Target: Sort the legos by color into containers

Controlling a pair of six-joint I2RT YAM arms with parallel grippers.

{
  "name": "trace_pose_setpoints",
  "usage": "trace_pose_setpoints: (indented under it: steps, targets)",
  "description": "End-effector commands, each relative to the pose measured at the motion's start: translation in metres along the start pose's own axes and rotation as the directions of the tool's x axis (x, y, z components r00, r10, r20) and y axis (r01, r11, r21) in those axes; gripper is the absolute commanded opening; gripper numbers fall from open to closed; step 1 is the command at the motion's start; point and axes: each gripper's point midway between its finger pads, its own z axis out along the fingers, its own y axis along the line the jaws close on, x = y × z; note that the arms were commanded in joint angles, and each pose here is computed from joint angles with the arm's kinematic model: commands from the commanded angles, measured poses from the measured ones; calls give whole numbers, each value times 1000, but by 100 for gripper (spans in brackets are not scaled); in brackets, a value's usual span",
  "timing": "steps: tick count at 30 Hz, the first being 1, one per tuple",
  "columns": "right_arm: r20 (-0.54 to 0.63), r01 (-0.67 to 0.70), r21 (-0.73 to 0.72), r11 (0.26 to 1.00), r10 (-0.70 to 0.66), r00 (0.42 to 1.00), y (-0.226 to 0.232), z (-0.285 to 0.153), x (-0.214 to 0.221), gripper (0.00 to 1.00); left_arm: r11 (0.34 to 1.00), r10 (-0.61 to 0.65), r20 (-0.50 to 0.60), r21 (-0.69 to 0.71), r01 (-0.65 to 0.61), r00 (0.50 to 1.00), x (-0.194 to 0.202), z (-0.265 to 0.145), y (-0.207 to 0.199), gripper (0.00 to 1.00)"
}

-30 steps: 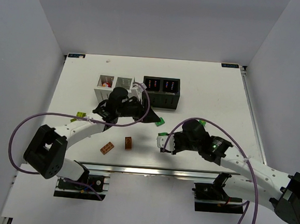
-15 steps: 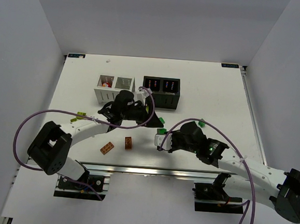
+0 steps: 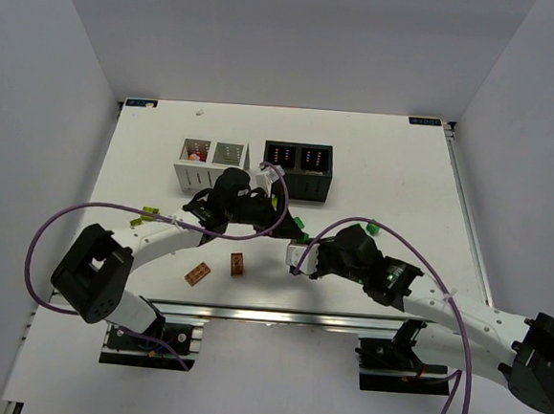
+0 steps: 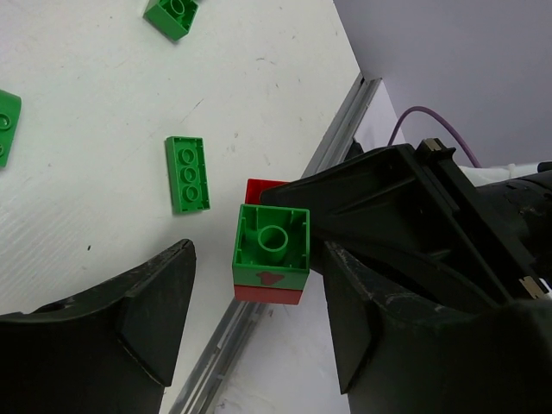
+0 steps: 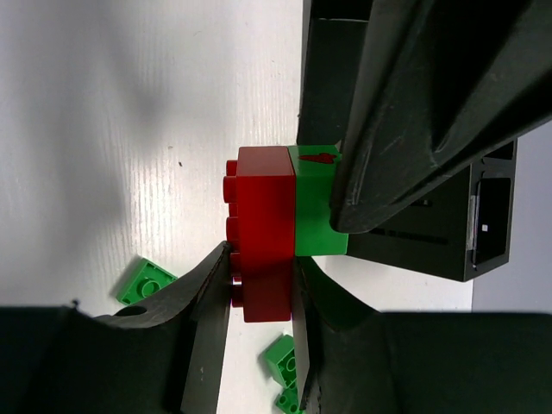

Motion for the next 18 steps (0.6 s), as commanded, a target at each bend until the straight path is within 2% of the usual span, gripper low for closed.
trace_pose_setpoints:
  steps: [1, 11, 12, 14, 15, 18]
  targets:
    - [35, -9, 77, 997, 6, 999, -15, -4, -9, 0, 999, 25, -5, 29, -25, 1000, -7, 4, -11, 70]
    - [56, -10, 74, 997, 6, 998, -14, -4, -12, 0, 998, 34, -8, 45, -34, 999, -6, 5, -14, 55]
    - [57, -9, 73, 997, 5, 998, -14, -4, -13, 0, 998, 34, -7, 47, -34, 999, -6, 5, -15, 49]
    - [53, -11, 70, 997, 7, 999, -13, -4, -12, 0, 998, 40, -9, 56, -40, 999, -7, 4, -17, 42]
    - [54, -9, 67, 998, 6, 998, -12, -3, -12, 0, 997, 44, -8, 56, -44, 999, -7, 4, -17, 32]
    - [67, -4, 55, 998, 0, 998, -10, -3, -14, 0, 996, 62, -5, 69, -61, 998, -9, 3, -21, 16]
